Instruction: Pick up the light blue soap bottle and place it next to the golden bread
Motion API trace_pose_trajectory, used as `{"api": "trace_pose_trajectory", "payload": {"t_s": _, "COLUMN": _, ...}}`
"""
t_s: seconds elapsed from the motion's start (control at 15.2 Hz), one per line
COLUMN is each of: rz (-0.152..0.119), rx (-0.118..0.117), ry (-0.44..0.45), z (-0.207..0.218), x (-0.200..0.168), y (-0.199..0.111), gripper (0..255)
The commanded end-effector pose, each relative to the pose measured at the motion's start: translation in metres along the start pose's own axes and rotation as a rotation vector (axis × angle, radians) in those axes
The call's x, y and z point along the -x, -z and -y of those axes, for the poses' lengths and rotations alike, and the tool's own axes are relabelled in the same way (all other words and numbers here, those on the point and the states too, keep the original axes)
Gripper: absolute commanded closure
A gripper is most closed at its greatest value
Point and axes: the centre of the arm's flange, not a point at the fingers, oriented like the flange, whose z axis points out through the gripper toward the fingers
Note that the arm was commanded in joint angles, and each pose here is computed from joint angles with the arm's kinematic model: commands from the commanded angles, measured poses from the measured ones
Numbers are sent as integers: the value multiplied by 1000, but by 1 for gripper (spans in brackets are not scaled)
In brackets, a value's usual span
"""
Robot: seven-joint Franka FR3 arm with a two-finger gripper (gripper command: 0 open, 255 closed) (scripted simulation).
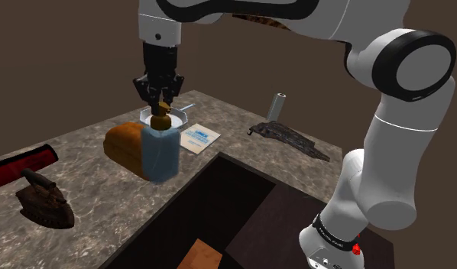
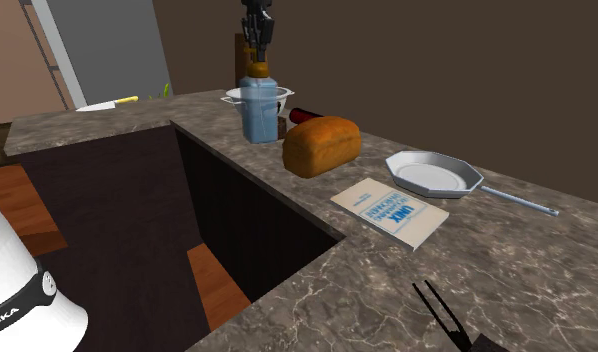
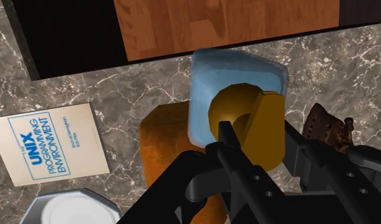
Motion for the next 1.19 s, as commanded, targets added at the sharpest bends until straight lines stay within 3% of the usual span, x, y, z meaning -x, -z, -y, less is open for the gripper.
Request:
{"api": "trace_pose_trajectory", "payload": {"t_s": 0.0, "rz": -1, "rx": 0, "ry": 0, "z": 0, "x": 0, "y": -11, "gripper": 255}}
{"api": "trace_pose_trajectory", "payload": {"t_s": 1.12, "rz": -1, "rx": 0, "ry": 0, "z": -2, "x": -5, "y": -101, "gripper": 255}}
